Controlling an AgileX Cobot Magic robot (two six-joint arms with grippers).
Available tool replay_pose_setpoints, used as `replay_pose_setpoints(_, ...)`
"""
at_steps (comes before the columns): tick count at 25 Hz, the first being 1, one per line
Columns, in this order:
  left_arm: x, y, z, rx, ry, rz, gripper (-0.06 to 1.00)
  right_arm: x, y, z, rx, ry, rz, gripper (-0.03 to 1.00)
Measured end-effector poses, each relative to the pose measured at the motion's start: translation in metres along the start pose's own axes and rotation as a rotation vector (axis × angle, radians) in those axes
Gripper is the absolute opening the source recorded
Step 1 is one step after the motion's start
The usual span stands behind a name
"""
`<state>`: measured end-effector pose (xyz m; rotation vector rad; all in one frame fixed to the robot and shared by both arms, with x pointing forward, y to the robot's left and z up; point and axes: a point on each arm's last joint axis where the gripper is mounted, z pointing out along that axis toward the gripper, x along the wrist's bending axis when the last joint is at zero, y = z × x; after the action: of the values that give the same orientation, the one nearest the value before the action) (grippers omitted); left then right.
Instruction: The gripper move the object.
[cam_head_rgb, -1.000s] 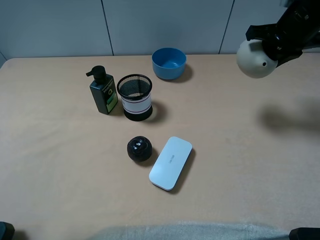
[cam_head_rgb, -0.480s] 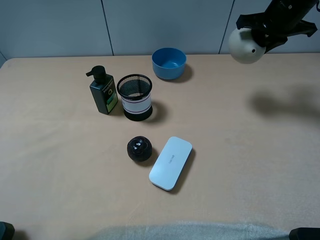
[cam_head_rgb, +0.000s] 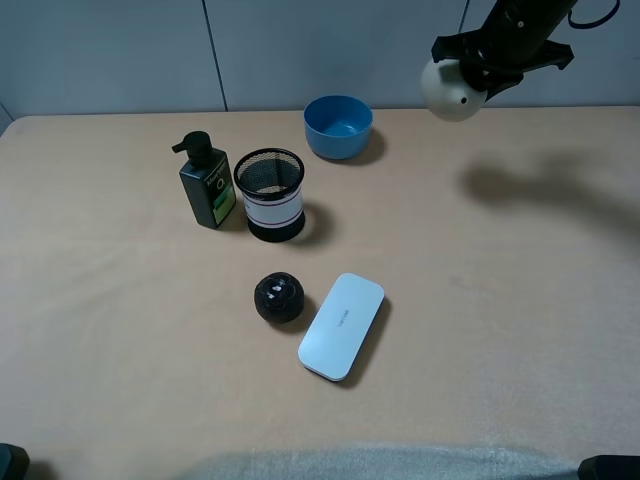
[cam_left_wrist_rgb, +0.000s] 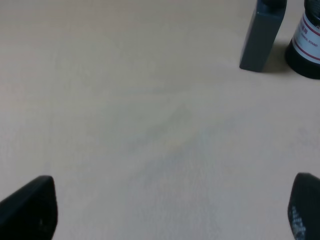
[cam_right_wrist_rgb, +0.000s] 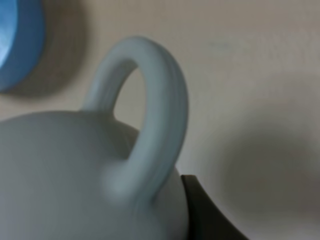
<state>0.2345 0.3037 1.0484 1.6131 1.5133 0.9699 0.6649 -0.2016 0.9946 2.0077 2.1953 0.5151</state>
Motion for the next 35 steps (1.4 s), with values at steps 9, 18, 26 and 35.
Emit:
replay_pose_setpoints(9, 0.0, 0.0, 0.0, 0.0, 0.0, 0.0, 0.93, 0.007, 0.008, 0.027, -0.084, 0.006, -0.017, 0.03)
replay_pose_setpoints(18, 0.0, 0.0, 0.0, 0.0, 0.0, 0.0, 0.93, 0.005, 0.011, 0.054, -0.128, 0.003, -0.016, 0.03)
replay_pose_setpoints(26, 0.0, 0.0, 0.0, 0.0, 0.0, 0.0, 0.93, 0.003, 0.014, 0.078, -0.169, 0.0, -0.013, 0.03)
replay_pose_setpoints(35, 0.0, 0.0, 0.0, 0.0, 0.0, 0.0, 0.93, -0.001, 0.012, 0.103, -0.188, -0.013, -0.024, 0.03)
